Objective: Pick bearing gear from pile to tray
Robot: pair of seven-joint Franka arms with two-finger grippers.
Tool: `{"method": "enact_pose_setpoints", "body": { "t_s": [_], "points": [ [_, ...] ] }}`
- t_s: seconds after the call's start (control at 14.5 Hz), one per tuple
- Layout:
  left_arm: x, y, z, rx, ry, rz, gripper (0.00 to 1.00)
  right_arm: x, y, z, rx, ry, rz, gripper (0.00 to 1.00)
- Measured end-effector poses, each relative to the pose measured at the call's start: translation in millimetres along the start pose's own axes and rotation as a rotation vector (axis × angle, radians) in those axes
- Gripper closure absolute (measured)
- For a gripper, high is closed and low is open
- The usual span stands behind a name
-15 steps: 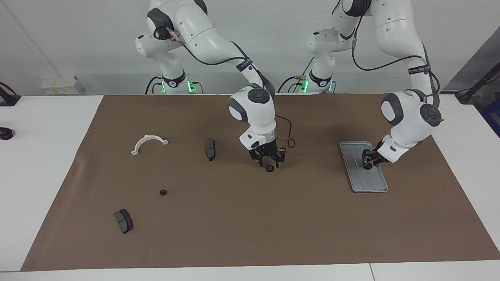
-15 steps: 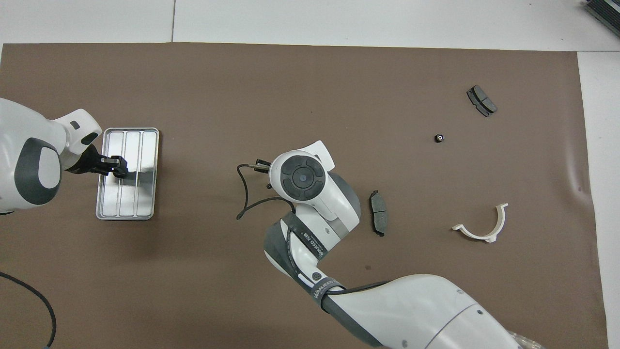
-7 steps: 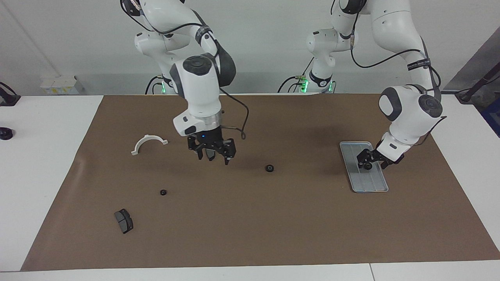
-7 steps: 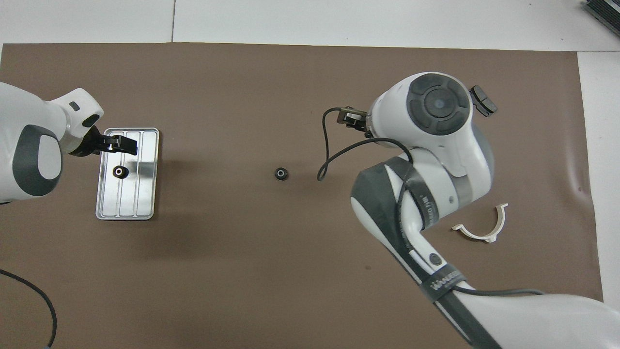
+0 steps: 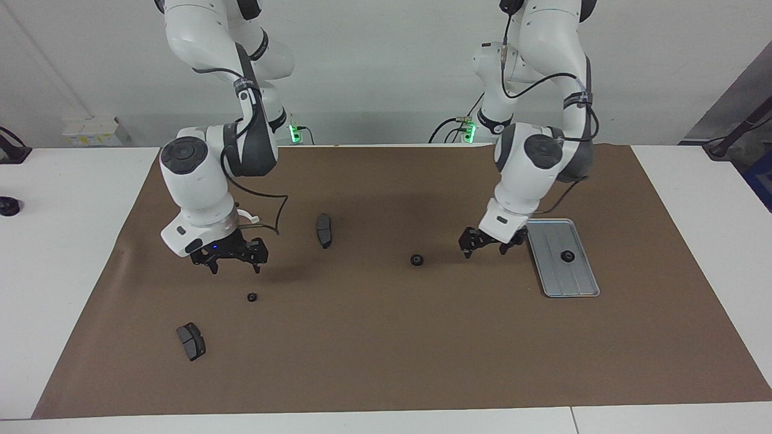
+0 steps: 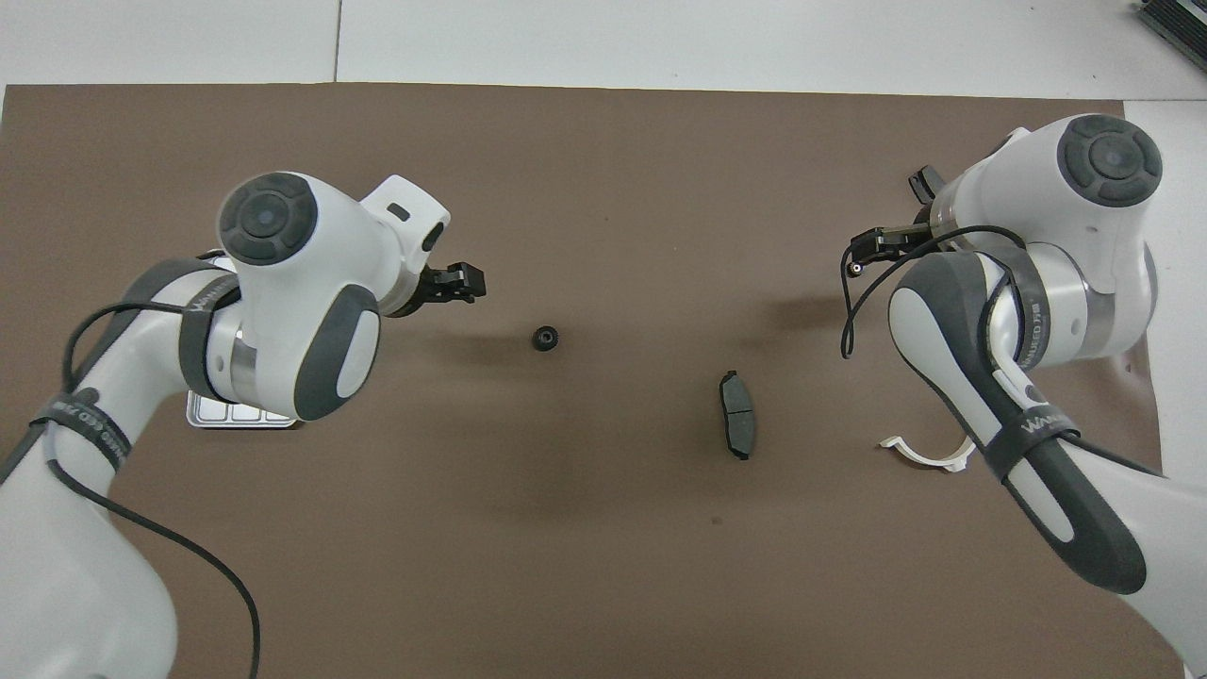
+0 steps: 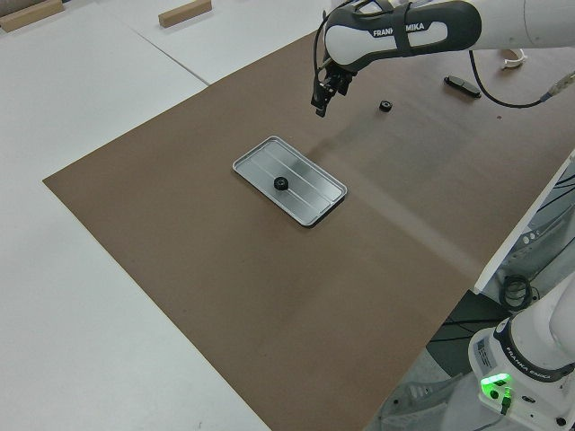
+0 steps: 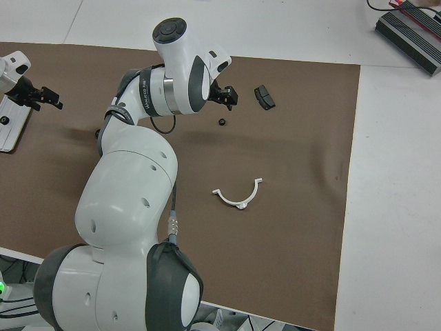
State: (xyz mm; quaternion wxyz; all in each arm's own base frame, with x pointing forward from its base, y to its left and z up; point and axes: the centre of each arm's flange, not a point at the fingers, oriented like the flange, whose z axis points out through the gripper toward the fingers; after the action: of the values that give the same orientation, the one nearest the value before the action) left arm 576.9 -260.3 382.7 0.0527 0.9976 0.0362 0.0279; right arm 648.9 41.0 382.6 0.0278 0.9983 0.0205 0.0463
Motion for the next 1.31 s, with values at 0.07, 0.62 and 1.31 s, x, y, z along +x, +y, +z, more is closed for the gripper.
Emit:
{"method": "enact_pose_setpoints", "body": {
  "t_s": [0.07,0.62,1.31],
  "points": [
    [-13,27,1,-0.009,0.006,0.005,0.00,-1,1,12,0.002,0.003,-0.008,0.00],
    [-40,121,60,0.004,0.038,0.127,0.00,1,-8,65,0.016,0.009,-0.021,0.52],
    [-45,98,105,0.050,0.051,0.160,0.14,-2,-14,92,0.022,0.001,-0.029,0.52]
  ]
}}
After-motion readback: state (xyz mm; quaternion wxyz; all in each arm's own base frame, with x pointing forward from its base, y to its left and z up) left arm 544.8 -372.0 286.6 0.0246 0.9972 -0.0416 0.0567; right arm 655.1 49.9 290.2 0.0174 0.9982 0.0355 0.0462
